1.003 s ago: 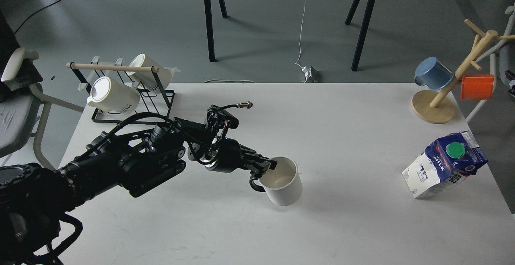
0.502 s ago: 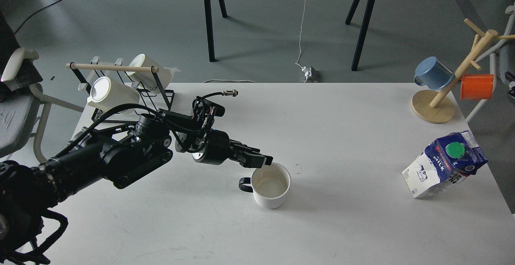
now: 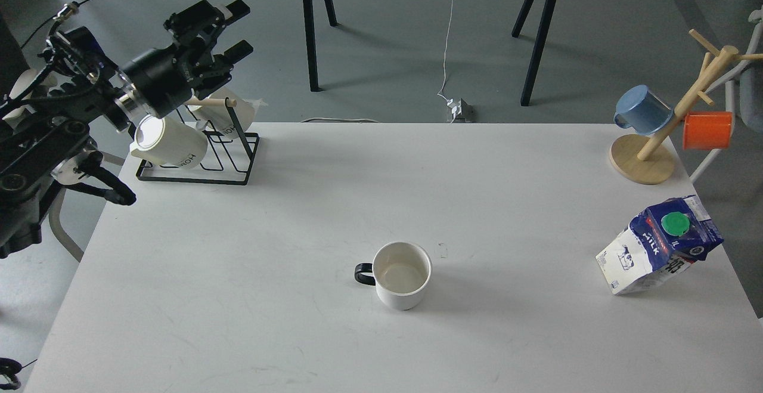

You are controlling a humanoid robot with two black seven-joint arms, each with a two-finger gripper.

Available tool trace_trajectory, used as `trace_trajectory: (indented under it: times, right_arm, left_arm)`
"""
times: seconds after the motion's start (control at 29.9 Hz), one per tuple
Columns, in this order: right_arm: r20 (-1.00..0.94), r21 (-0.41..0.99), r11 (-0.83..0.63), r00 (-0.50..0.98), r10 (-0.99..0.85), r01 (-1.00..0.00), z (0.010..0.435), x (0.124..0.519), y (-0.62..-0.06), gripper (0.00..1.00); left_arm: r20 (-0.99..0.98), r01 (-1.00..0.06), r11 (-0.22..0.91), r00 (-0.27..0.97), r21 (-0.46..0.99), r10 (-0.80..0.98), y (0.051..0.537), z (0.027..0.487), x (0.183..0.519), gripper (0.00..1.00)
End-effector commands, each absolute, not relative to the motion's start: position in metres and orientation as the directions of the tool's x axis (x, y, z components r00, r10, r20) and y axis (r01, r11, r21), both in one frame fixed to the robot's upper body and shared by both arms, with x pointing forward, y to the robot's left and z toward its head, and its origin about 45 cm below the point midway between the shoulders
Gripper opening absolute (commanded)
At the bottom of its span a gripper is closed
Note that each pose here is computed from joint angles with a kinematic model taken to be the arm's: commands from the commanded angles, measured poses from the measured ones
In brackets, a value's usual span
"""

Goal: Place cup and milk with both arms
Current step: 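Release the mug and retract the left arm toward the rack, then reach the right gripper to the milk carton and grasp it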

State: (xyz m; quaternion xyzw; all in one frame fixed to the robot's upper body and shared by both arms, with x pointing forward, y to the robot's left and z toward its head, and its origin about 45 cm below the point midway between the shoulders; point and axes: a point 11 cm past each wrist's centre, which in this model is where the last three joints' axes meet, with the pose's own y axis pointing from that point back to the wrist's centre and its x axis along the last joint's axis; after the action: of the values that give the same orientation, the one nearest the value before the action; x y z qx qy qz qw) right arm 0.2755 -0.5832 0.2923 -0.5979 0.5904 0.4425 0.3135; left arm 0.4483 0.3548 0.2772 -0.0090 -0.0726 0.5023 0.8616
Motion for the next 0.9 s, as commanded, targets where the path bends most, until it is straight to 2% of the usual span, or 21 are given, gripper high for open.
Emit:
trace_trajectory:
  times: [0.0,0.17,0.27,0.5,0.64,0.87]
  right_arm:
    - [-0.878,0.298,-0.059,-0.249,-0.409,-0.953,0.249,0.23,-0.596,0.95]
    - [-0.831,0.466,0.012,-0.442,-0.338,-0.885,0.201,0.16,-0.61,0.95]
    - [-0.814,0.531,0.012,-0.515,-0.27,-0.847,0.164,0.125,-0.599,0.95]
    - [-0.791,0.609,-0.097,-0.594,-0.146,-0.787,0.092,0.085,-0.538,0.96]
    - [-0.809,0.587,-0.156,-0.574,-0.124,-0.794,0.075,0.093,-0.51,0.96]
    - [-0.858,0.512,-0.196,-0.491,-0.149,-0.836,0.086,0.137,-0.501,0.96]
  left_arm:
    - [-0.004,-0.913,0.389,0.392,-0.123,0.92,0.384,0.268,0.442,0.87]
    - [-0.019,-0.92,0.379,0.383,-0.102,0.924,0.388,0.256,0.436,0.88]
    - [-0.019,-0.92,0.378,0.381,-0.1,0.924,0.389,0.255,0.435,0.88]
    - [-0.017,-0.918,0.385,0.388,-0.093,0.922,0.386,0.253,0.435,0.88]
    - [-0.016,-0.917,0.387,0.39,-0.09,0.921,0.385,0.252,0.435,0.89]
    - [-0.031,-0.922,0.383,0.385,-0.059,0.922,0.387,0.236,0.427,0.89]
